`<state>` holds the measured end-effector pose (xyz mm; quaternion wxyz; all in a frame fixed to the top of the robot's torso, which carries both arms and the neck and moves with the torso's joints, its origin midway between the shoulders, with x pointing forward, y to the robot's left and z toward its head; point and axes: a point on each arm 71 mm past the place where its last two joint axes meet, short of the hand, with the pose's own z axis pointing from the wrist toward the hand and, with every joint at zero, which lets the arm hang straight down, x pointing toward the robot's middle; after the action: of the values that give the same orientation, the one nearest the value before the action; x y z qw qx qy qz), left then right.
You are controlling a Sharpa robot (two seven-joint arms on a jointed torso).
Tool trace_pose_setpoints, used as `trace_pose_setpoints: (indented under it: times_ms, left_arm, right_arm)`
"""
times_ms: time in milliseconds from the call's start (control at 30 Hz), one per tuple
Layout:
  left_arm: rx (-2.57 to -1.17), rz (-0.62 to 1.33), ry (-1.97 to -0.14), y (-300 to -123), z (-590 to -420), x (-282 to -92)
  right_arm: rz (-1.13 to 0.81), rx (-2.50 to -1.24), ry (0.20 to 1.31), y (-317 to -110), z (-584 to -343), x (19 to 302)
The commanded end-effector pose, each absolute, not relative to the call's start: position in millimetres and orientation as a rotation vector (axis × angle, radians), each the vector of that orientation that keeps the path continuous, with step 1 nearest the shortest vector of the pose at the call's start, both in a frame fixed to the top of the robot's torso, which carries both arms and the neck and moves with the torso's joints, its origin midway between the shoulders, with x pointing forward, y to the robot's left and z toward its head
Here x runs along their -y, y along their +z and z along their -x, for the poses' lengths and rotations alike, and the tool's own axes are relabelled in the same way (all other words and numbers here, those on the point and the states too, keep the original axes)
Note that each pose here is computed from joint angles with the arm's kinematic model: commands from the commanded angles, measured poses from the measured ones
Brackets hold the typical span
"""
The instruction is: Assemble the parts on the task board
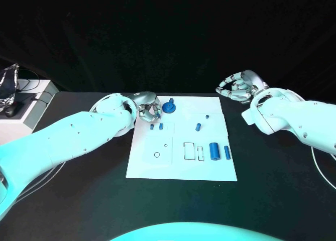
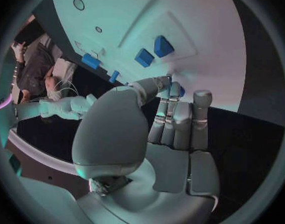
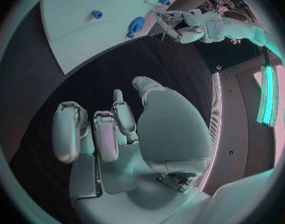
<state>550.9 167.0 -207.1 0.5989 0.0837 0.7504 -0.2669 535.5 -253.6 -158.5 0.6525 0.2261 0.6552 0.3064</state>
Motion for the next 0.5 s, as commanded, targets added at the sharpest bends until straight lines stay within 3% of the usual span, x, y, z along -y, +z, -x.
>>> trace_pose_setpoints:
  times_ms: [33, 500]
  left_arm:
    - [-1.749, -0.207, -0.615, -207.9, -550.6, -164.9]
    - [-1.773, -0.212, -0.613, -211.0, -551.0, -160.0]
  right_arm:
    - [-0.494, -1.483, 0.700, -157.7, -535.4, 252.2]
    - [-0.494, -1.484, 0.700, -157.7, -535.5, 252.0]
